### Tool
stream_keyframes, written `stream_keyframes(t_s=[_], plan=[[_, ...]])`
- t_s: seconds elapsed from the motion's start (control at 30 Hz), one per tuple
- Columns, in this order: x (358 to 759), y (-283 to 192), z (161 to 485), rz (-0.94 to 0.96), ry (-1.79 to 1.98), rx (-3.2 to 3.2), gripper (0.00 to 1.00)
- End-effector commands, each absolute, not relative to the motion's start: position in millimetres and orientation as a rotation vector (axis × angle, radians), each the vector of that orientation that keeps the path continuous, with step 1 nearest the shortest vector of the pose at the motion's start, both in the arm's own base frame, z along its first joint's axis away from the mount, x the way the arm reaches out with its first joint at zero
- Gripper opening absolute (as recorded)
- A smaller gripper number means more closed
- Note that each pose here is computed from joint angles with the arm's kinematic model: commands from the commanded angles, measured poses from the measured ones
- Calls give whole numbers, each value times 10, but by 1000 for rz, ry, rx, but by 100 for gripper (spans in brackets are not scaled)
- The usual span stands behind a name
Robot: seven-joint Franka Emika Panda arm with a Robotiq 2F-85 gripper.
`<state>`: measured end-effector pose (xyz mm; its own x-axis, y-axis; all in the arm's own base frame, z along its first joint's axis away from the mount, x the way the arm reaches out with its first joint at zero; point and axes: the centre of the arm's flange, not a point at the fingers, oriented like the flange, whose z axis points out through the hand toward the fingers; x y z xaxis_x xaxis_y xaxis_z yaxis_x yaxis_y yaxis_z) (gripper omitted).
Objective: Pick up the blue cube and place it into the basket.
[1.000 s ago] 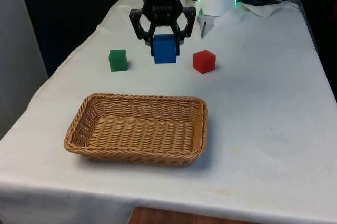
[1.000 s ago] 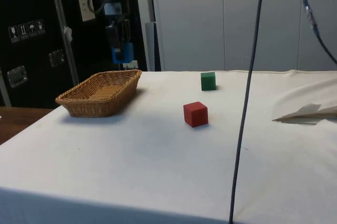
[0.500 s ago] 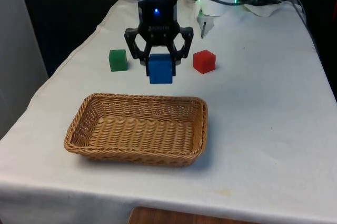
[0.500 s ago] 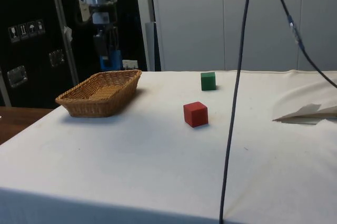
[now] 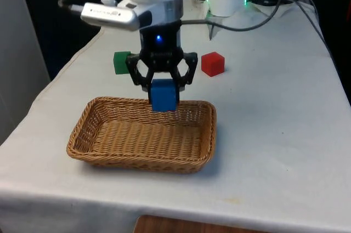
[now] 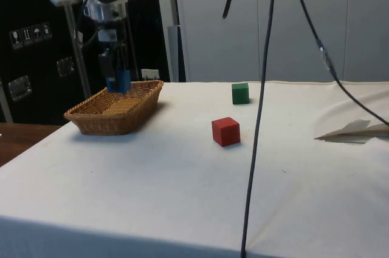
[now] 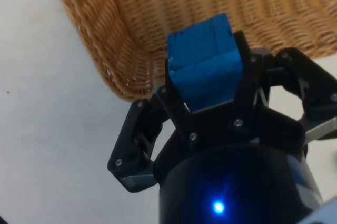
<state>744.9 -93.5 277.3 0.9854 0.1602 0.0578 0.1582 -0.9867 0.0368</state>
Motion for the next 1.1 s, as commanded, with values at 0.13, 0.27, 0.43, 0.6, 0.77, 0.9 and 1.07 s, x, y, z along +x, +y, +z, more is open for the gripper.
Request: stream_keyframes(t_s=[0.13,0.27,0.43,0.6,0.77,0.9,1.07], plan=[[7583,-1002,2563,106,242,3126,0],[7627,-1064,2445,113,235,3138,0],[7663,-1179,2311,121,226,3153,0],[7679,-1254,2215,124,224,3163,0],[7690,-1253,2224,132,225,3157,0],[7689,-1253,2225,133,224,3155,1],[7687,-1255,2219,134,223,3155,56]])
